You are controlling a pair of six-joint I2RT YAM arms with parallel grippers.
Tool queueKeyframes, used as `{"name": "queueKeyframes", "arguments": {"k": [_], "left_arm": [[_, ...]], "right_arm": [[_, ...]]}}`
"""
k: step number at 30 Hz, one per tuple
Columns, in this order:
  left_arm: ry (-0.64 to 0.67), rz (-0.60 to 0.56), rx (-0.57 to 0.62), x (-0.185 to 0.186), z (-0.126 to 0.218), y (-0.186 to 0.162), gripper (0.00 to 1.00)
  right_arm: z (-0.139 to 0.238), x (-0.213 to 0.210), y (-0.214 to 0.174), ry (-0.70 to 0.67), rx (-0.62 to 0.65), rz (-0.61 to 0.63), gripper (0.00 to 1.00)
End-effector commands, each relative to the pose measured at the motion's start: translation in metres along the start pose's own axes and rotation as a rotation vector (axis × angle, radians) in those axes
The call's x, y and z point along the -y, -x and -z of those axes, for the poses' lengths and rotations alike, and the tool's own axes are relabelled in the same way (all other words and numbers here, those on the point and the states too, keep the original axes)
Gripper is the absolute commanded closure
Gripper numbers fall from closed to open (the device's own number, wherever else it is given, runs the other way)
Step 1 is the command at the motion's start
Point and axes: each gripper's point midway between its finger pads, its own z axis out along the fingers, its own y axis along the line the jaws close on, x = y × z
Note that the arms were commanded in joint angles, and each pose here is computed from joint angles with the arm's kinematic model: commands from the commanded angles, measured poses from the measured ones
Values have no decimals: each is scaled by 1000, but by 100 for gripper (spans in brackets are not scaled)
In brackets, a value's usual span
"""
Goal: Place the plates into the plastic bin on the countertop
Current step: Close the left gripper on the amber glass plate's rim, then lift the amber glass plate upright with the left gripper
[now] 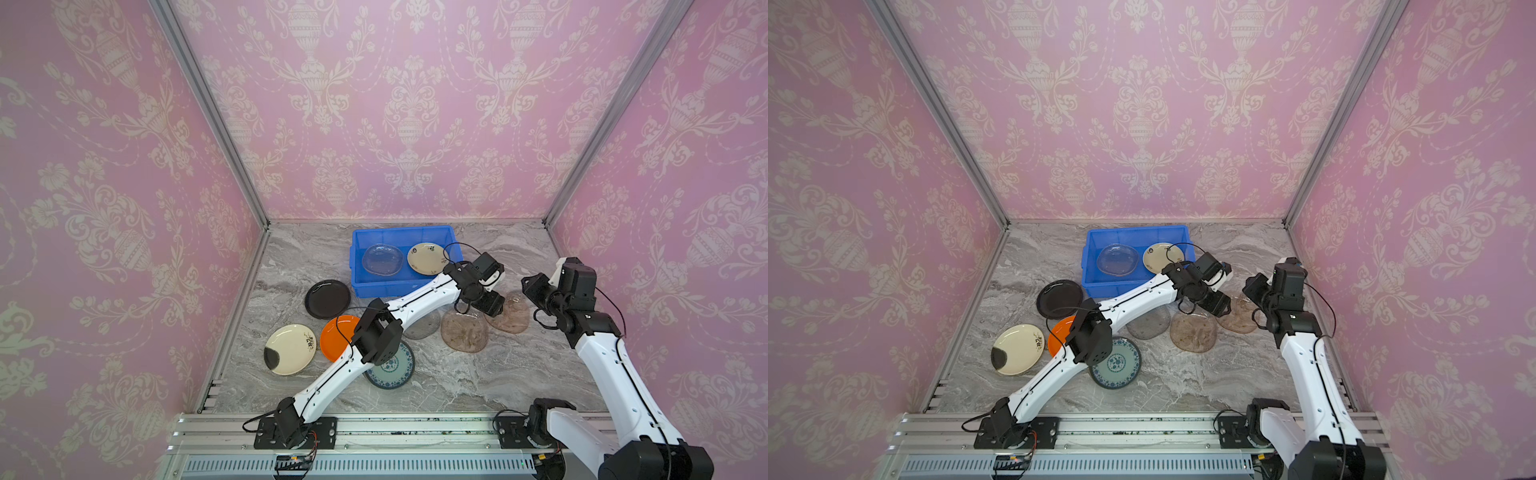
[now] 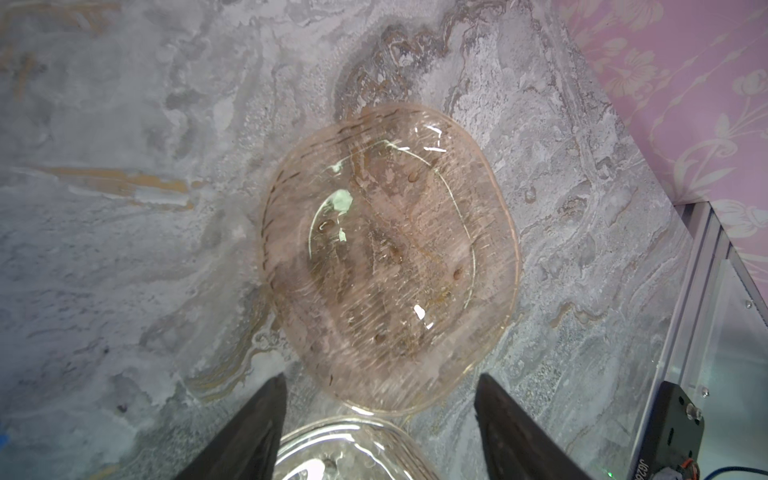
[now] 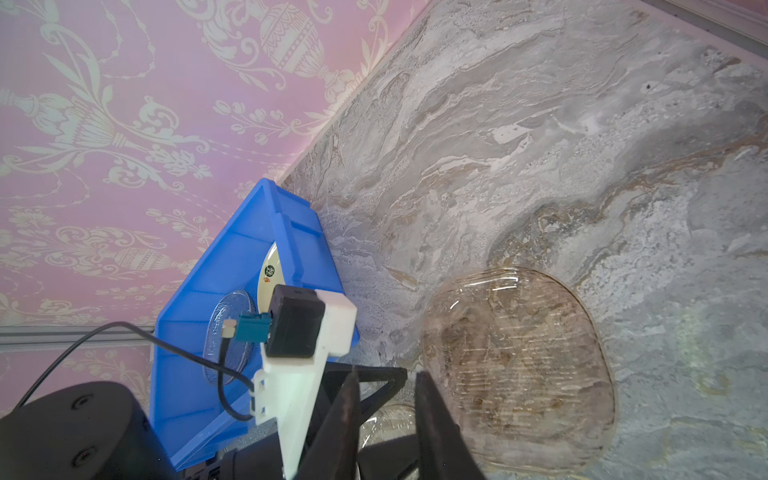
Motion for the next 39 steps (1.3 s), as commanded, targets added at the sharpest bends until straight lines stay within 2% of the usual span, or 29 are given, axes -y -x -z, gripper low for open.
{"name": "queueKeyframes", "arguments": {"k": [1, 19, 24, 31, 39], "left_arm": [[34, 25, 25, -23, -10, 7, 30], [-46, 97, 24, -30, -35, 7, 46], [-53, 95, 24, -28, -36, 7, 57], [-47, 103, 9, -29, -44, 1, 59], [-37, 125, 1, -33, -50, -2, 67]], "right_arm": [[-7, 3, -5, 6, -17, -19, 74], [-23, 8, -10, -2, -45, -23, 74], [-26, 10, -13, -4, -51, -24, 74], [-28, 11, -15, 0, -53, -26, 74], [-28, 12, -17, 5, -51, -25, 74]]}}
